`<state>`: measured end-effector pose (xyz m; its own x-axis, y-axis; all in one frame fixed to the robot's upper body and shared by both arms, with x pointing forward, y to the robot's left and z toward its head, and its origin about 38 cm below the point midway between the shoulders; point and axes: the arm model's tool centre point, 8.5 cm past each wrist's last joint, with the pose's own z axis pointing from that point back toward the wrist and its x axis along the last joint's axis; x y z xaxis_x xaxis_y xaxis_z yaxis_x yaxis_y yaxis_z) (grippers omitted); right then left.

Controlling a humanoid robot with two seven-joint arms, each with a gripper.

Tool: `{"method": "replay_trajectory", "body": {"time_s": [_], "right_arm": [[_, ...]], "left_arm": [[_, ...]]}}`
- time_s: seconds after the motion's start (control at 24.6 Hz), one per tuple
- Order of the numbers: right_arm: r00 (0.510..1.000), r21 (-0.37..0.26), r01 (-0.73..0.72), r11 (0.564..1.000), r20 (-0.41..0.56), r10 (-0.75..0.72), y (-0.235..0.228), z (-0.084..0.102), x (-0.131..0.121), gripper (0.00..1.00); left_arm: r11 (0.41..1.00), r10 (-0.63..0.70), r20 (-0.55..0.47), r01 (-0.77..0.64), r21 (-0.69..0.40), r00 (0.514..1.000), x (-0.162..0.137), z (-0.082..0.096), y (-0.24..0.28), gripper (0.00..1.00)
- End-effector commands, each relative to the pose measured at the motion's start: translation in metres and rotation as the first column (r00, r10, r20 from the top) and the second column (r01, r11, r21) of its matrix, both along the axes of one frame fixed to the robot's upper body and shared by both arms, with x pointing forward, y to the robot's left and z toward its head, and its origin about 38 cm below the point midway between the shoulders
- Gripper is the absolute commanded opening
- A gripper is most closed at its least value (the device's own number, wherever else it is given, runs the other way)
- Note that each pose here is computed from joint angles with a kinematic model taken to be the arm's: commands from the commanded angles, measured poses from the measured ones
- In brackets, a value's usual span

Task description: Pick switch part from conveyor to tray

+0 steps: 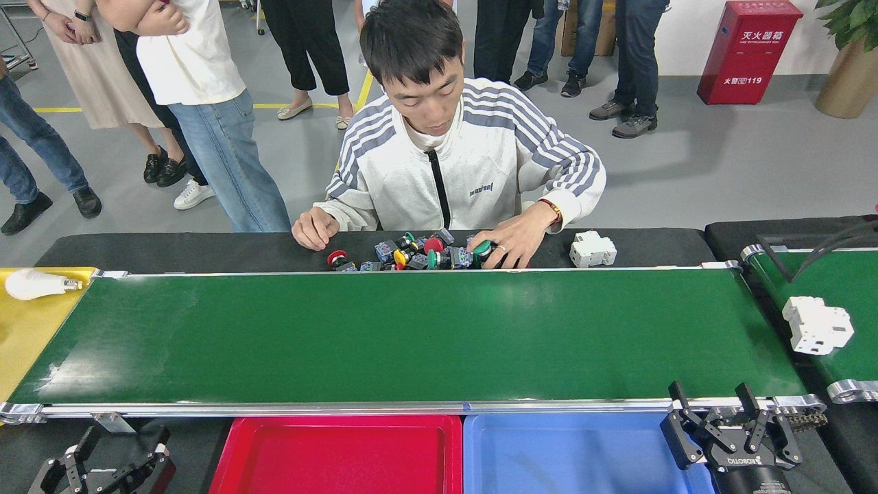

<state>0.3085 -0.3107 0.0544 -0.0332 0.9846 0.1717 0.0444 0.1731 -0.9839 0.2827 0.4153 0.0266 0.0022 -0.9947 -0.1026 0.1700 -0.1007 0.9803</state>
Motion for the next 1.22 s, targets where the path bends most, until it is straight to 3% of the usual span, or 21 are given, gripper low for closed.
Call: {"method": "replay_trajectory", "body": {"time_s": [0.0,0.24,0.45,0.57,0.69,0.85,1.18], "right_arm": [[0.999,0.027,-0.023,0.999,0.030,0.022,0.000,0.007,0.001,0.99],[1.000,0.058,0.002,0.998,0.015,-0.003,-0.003,0.001,-0.001,0.99],[0.999,0.023,0.027,0.999,-0.046,-0.026,-0.014,-0.006,-0.002,0.99],[0.992,-0.006,0.043,0.999,-0.118,-0.044,-0.022,-0.010,0.008,0.99],[0.981,-0.084,0.101,0.991,-0.156,-0.114,-0.035,-0.013,0.021,0.99],[0.981,-0.104,0.061,0.993,-0.176,-0.078,-0.025,-0.016,0.053,0.99],[0.977,-0.119,0.028,0.992,-0.207,-0.053,0.011,-0.021,0.087,0.99]], "left_arm": [[1.000,0.003,0.027,-0.003,0.014,1.000,0.004,0.010,0.005,1.00],[1.000,0.004,0.029,-0.005,0.014,1.000,0.005,0.010,0.005,1.00],[1.000,-0.001,0.031,0.001,0.014,1.000,0.005,0.011,0.004,1.00],[1.000,-0.011,0.033,0.011,0.013,0.999,0.008,0.012,0.002,1.00],[1.000,-0.021,0.045,0.020,0.020,0.999,0.016,0.016,0.000,1.00],[1.000,-0.022,0.049,0.021,0.020,0.999,0.019,0.017,0.000,1.00],[1.000,-0.022,0.059,0.021,0.018,0.998,0.023,0.020,-0.001,1.00]]}}
